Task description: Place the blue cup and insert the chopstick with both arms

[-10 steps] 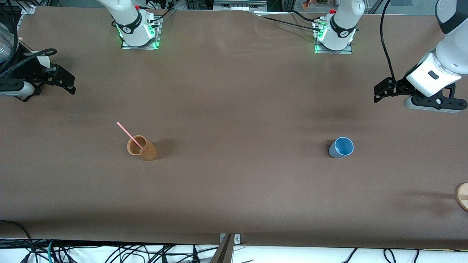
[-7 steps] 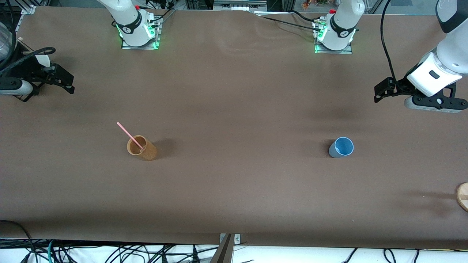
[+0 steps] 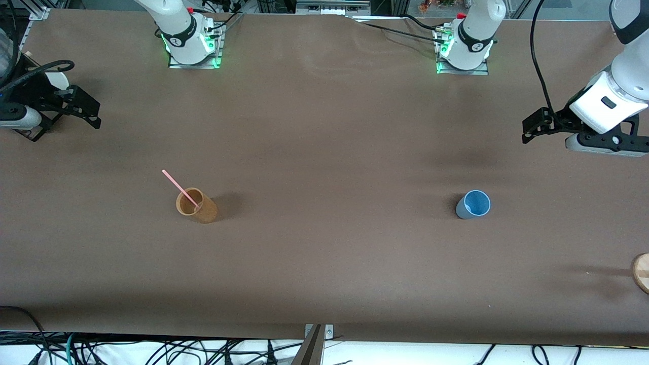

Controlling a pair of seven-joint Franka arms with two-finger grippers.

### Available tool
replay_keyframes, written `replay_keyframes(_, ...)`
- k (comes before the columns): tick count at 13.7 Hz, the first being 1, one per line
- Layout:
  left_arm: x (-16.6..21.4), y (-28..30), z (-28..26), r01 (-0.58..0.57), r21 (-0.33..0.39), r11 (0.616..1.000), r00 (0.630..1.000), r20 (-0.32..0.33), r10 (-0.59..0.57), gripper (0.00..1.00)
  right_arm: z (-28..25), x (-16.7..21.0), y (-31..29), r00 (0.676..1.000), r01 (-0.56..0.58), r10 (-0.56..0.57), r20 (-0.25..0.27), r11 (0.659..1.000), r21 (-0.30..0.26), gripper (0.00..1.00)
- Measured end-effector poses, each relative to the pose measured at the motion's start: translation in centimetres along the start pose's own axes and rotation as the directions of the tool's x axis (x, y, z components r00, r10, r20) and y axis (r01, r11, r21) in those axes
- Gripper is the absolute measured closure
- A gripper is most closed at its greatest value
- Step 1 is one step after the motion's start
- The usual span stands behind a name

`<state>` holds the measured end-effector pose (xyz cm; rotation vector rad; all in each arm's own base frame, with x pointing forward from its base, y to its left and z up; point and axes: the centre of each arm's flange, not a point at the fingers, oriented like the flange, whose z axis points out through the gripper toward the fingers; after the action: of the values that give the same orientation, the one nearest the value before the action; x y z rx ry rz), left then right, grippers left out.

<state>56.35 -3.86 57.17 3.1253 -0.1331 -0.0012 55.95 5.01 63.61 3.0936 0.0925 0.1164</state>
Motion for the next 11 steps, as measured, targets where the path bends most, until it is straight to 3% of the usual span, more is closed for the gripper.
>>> replay_keyframes(11, -0.3, -0.1, 1.3, -0.003, -0.003, 1.0, 0.997, 0.073, 0.003, 0.0, 0.4, 0.1, -0.3, 1.0, 0.006, -0.006, 0.011, 1.0, -0.001, 0.0)
